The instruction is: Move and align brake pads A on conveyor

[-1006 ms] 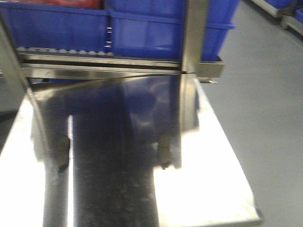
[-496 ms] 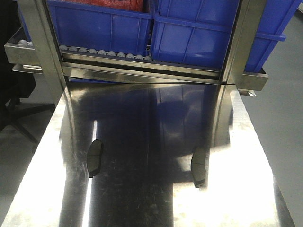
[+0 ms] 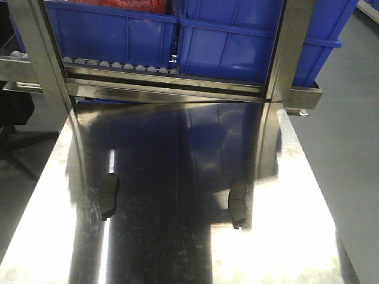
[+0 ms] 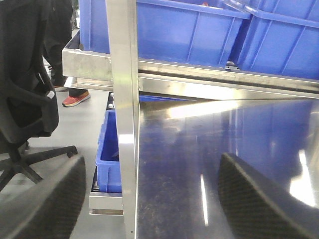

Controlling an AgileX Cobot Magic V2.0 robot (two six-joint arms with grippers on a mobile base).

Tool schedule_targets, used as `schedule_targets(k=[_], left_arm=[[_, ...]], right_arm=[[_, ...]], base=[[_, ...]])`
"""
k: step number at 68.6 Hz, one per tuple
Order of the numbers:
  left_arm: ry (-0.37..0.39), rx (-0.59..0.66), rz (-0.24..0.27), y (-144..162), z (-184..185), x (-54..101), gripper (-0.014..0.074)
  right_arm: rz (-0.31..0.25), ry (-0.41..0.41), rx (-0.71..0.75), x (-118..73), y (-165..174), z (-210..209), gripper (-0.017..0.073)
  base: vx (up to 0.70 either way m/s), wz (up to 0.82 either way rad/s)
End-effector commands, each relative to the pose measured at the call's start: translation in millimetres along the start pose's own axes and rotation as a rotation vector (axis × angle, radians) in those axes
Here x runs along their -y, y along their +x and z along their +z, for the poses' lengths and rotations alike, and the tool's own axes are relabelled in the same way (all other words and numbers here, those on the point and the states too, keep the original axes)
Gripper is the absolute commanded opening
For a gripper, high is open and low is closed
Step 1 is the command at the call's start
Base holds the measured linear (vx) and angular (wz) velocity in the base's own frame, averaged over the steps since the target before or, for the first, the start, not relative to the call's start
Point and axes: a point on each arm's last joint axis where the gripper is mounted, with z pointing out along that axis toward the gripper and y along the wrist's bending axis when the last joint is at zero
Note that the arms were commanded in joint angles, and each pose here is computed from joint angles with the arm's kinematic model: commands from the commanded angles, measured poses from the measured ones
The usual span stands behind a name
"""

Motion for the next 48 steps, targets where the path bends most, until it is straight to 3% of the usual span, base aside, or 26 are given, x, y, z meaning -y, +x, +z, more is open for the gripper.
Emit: schedule_targets(k=[1, 48], left_arm=[[0.026, 0.085, 0.005, -14.2, -2.1, 2.8, 0.0535], [0.026, 0.085, 0.005, -14.2, -2.1, 2.8, 0.0535]], right_arm=[[-0.017, 0.007, 0.09, 0.9, -14.6, -2.2, 0.049], [-0.017, 0.007, 0.09, 0.9, -14.6, -2.2, 0.049]], base=[[-0.02, -0.05], [0.0, 0.0]])
